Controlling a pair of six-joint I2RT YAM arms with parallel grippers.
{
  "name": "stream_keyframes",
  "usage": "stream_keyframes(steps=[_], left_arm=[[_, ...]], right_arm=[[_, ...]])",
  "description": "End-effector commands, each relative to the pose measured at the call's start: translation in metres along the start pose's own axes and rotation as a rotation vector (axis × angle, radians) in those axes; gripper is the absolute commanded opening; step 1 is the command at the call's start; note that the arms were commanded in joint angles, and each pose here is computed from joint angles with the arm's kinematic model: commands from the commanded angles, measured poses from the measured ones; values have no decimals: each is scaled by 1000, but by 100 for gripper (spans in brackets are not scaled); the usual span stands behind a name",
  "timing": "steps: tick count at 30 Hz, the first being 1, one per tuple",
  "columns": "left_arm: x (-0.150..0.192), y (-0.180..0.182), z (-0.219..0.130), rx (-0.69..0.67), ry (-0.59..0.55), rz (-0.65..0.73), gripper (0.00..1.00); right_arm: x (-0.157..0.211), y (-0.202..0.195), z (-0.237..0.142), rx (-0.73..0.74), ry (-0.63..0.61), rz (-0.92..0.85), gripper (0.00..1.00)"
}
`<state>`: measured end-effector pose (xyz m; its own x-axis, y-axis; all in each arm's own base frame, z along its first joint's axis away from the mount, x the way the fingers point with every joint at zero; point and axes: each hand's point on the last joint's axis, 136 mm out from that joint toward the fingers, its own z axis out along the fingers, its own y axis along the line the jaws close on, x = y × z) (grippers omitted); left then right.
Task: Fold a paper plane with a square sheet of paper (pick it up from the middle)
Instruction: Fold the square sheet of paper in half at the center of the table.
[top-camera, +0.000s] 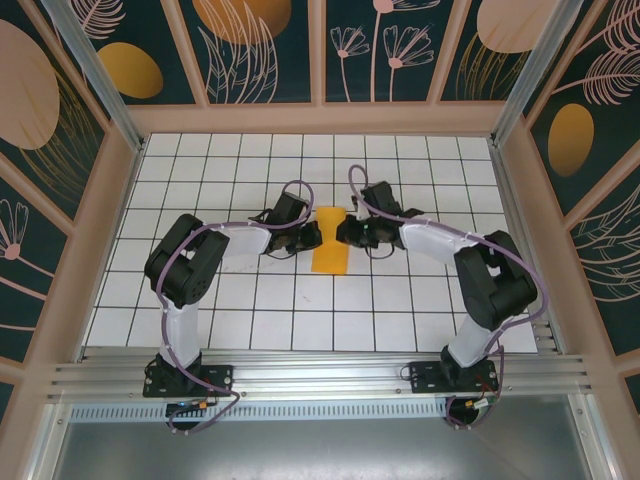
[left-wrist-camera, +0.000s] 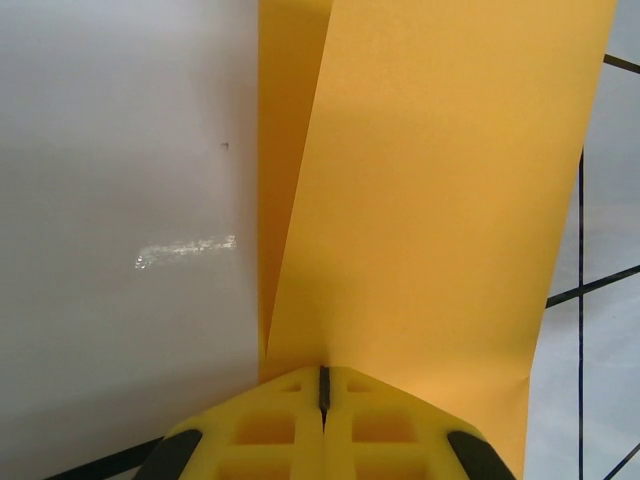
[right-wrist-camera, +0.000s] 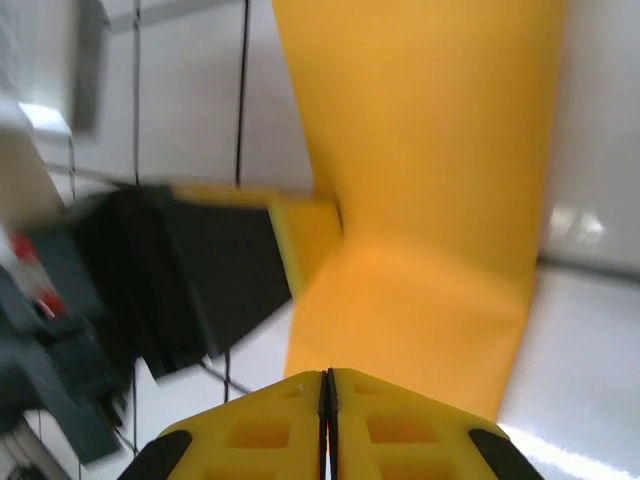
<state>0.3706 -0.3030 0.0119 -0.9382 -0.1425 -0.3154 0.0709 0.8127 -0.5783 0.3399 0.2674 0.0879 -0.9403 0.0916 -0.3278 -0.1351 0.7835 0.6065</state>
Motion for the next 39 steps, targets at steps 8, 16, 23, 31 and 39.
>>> stream_keyframes(steps=[8,16,23,31,39], left_arm=[[50,79,12,-267,137,-37,1],[52,82,12,-273,142,-36,0],[54,83,11,-277,146,-34,0],[53,82,11,-278,145,-35,0],[54,83,10,-281,147,-35,0]], right_arm=[[-36,-23,40,39,-5,-11,11],[-32,-75,55,164,5,63,10],[-48,-47,45,71,-10,54,10],[-67,-43,52,57,-32,50,10],[-67,-76,66,149,-32,85,10]])
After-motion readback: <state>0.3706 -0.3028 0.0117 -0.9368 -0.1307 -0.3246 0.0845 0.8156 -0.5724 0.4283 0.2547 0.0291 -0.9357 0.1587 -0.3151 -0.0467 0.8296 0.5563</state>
